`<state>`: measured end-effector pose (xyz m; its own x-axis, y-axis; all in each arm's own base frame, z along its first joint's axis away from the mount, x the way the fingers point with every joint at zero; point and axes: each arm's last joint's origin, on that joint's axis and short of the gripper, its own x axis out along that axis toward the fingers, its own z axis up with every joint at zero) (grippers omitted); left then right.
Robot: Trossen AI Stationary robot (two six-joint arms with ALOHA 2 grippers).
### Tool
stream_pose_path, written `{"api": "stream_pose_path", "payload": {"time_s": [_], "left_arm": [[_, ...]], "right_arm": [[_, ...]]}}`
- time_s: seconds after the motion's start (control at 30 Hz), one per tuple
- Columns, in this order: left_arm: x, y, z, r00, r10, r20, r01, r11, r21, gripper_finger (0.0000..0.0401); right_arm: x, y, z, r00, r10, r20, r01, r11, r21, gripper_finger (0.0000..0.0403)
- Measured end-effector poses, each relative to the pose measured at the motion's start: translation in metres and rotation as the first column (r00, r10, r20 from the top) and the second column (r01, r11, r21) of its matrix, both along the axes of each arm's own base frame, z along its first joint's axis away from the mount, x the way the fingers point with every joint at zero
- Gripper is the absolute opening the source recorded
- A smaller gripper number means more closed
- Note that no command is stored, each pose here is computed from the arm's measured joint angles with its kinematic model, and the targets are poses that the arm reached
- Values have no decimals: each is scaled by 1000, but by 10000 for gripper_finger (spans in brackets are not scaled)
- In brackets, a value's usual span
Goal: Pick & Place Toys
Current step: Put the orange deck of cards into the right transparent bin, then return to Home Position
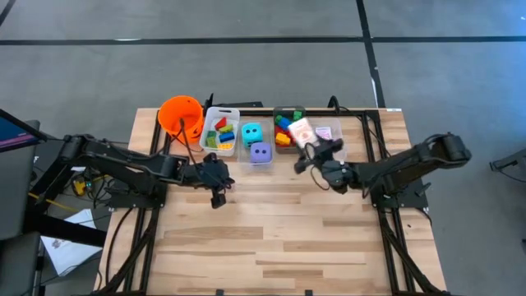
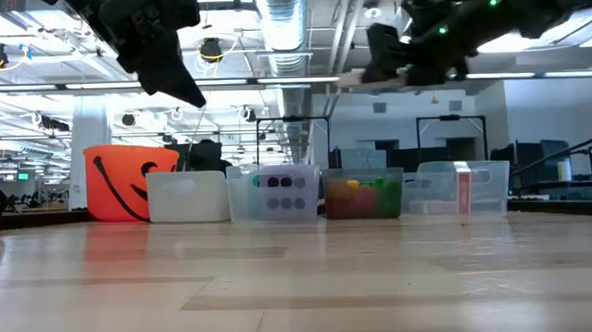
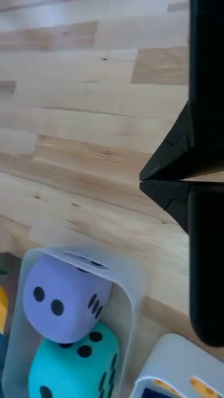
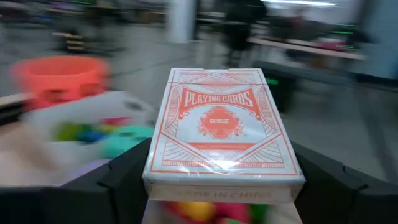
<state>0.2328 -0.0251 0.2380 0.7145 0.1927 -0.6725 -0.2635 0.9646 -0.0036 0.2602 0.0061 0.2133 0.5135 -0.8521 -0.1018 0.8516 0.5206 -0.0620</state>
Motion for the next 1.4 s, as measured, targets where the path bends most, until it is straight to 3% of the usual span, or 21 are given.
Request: {"api": "stream_pose_path", "payload": {"time_s": [0.07, 0.17, 0.9, 1.07, 1.23, 1.4], "left_arm": [[-1, 0, 1, 1000, 0, 1, 0, 1000, 0, 0], [-1, 0, 1, 1000, -1, 1, 1, 1000, 0, 0], [-1, -1, 1, 1000, -4, 3, 4, 1000, -14, 0], [-1, -1, 1, 1000, -7, 3, 7, 1000, -17, 0], [-1, -1, 1, 1000, -7, 2, 7, 1000, -17, 0], [-1, -1, 1, 1000, -6, 3, 7, 1000, -17, 0]], "right_arm": [[-8, -4, 2, 996, -92, 3, 92, 996, 5, 300], [-16, -9, 2, 990, -138, 19, 137, 990, 40, 300], [-39, -23, -31, 957, -270, -101, 282, 951, 125, 300], [-44, -25, -36, 951, -258, -169, 283, 949, 141, 307], [-43, -24, -37, 956, -230, -182, 262, 949, 175, 383], [-42, -21, -38, 958, -145, -247, 198, 958, 206, 347]]}}
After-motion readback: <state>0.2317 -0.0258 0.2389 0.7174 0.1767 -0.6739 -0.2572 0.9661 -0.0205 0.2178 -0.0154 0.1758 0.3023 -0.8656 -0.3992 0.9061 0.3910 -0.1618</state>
